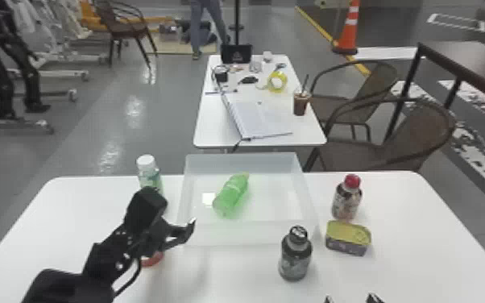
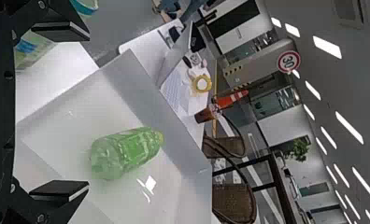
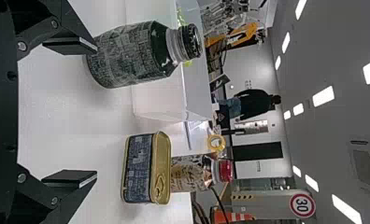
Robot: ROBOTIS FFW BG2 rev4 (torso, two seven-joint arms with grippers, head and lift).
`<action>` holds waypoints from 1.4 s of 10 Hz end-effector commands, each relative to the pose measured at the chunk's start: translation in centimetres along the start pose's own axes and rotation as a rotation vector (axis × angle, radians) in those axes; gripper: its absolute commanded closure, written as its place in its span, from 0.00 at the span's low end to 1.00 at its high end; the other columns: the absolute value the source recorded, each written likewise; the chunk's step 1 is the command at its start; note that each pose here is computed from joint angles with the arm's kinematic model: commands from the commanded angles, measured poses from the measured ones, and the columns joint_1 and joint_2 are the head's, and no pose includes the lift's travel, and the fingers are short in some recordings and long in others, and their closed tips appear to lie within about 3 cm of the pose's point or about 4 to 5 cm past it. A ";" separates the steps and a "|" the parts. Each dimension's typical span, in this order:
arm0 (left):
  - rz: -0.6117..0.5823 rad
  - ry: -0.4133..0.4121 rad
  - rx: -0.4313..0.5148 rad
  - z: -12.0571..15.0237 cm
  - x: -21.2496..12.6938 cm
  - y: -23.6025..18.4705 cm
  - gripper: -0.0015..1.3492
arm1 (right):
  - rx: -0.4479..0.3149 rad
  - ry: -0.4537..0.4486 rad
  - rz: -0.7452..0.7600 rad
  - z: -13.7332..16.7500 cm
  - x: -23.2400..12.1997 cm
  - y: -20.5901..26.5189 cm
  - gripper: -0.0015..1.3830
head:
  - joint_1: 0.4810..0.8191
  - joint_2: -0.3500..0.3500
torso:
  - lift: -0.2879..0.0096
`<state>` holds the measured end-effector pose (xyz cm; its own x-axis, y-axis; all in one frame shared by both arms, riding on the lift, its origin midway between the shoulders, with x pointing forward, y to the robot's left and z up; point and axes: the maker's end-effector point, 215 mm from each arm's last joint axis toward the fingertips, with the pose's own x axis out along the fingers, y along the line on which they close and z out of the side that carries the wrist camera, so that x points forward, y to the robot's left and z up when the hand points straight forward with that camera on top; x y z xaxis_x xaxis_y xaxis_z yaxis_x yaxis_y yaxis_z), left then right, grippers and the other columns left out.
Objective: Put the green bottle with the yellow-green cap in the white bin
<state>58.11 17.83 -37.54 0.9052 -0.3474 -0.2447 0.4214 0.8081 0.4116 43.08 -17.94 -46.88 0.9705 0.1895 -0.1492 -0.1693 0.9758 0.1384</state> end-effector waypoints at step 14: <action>0.509 -0.134 -0.444 -12.6 -19.5 3.9 0.13 | -0.003 0.007 0.001 -0.3 -0.4 0.1 0.24 | 0.20 0.50 | 0.63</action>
<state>41.52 33.86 -42.04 0.9954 0.0949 0.0102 -0.0952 0.9945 0.0425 42.71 -17.92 -47.08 0.9693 0.1907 -0.1554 -0.1703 0.9760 0.1354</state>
